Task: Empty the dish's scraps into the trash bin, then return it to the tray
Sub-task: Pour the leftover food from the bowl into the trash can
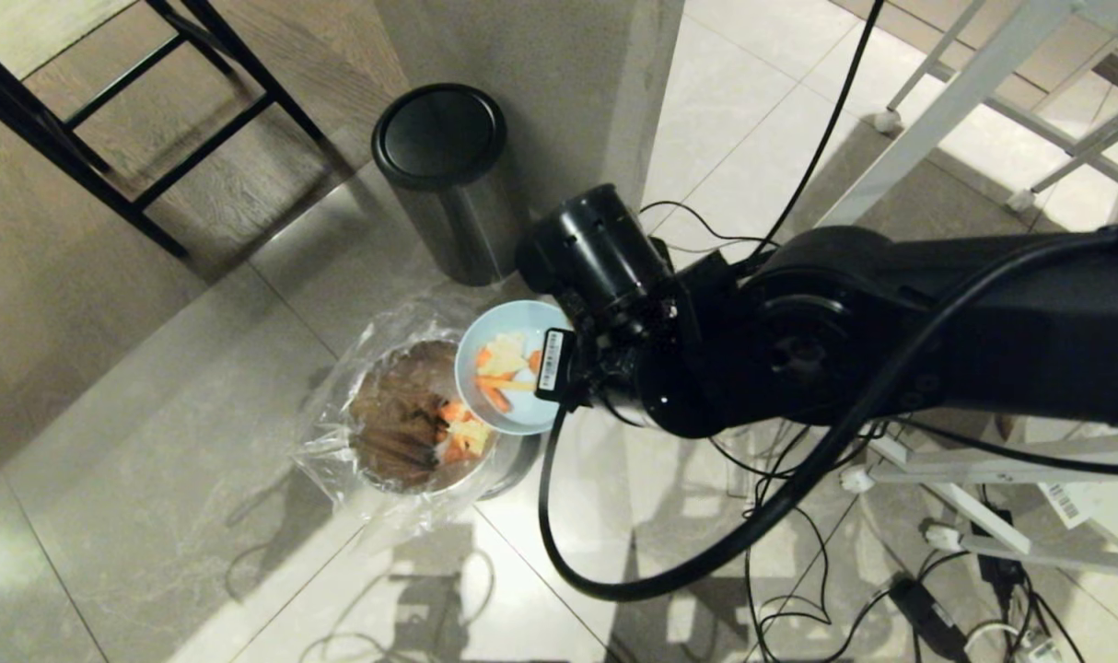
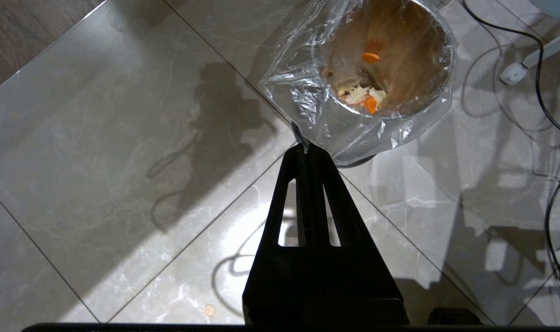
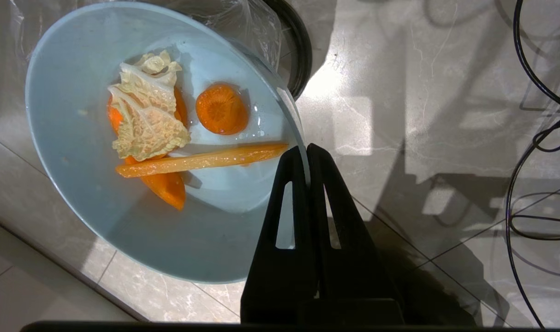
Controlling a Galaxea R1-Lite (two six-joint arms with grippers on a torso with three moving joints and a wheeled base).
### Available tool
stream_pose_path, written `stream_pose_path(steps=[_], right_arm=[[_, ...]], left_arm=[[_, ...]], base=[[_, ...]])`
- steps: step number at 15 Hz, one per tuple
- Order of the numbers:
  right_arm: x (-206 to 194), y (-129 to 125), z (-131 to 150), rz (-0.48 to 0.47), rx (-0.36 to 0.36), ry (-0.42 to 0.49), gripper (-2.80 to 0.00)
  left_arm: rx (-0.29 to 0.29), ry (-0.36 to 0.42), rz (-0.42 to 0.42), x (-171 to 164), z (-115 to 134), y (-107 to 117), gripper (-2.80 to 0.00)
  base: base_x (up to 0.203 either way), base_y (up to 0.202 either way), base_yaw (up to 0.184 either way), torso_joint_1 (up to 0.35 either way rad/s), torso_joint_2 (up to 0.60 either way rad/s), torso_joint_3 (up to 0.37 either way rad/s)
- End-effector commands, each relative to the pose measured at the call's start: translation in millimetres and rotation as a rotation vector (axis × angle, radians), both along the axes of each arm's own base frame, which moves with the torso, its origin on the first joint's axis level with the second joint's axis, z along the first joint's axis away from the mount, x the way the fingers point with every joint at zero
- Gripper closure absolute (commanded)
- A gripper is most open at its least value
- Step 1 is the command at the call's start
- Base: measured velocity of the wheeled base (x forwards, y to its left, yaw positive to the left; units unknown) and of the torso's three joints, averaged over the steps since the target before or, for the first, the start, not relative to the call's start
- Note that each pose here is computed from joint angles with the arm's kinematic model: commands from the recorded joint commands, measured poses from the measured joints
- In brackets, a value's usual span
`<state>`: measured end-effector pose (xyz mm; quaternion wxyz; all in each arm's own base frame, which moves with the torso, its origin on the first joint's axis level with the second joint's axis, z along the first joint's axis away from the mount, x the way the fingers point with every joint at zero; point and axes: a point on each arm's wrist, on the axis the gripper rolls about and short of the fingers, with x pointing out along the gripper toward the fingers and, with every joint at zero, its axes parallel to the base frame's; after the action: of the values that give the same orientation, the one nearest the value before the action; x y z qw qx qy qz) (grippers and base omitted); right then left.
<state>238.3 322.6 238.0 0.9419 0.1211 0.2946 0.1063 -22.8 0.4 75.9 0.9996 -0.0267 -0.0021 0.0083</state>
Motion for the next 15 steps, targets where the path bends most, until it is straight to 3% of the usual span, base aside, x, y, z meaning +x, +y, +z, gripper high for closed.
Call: stream_pose_path(steps=[1, 9, 15], right_arm=[[-0.1, 2.0, -2.9, -0.001, -0.005, 0.005, 0.00], [-0.5, 3.8, -5.1, 0.003, -0.008, 0.008, 0.00], [-0.2, 4.3, -6.4, 0.003, -0.012, 0.011, 0.00]], left_arm=[[-0.001, 0.001, 0.000, 0.1, 0.1, 0.0, 0.00], [0.000, 0.001, 0.000, 0.1, 0.1, 0.0, 0.00], [0.000, 0.001, 0.000, 0.1, 0.1, 0.0, 0.00]], base=[[0.000, 0.000, 0.000, 0.000, 0.00, 0.000], [0.001, -0.002, 0.008, 0.000, 0.00, 0.000], [0.001, -0.009, 0.182, -0.003, 0.00, 0.003]])
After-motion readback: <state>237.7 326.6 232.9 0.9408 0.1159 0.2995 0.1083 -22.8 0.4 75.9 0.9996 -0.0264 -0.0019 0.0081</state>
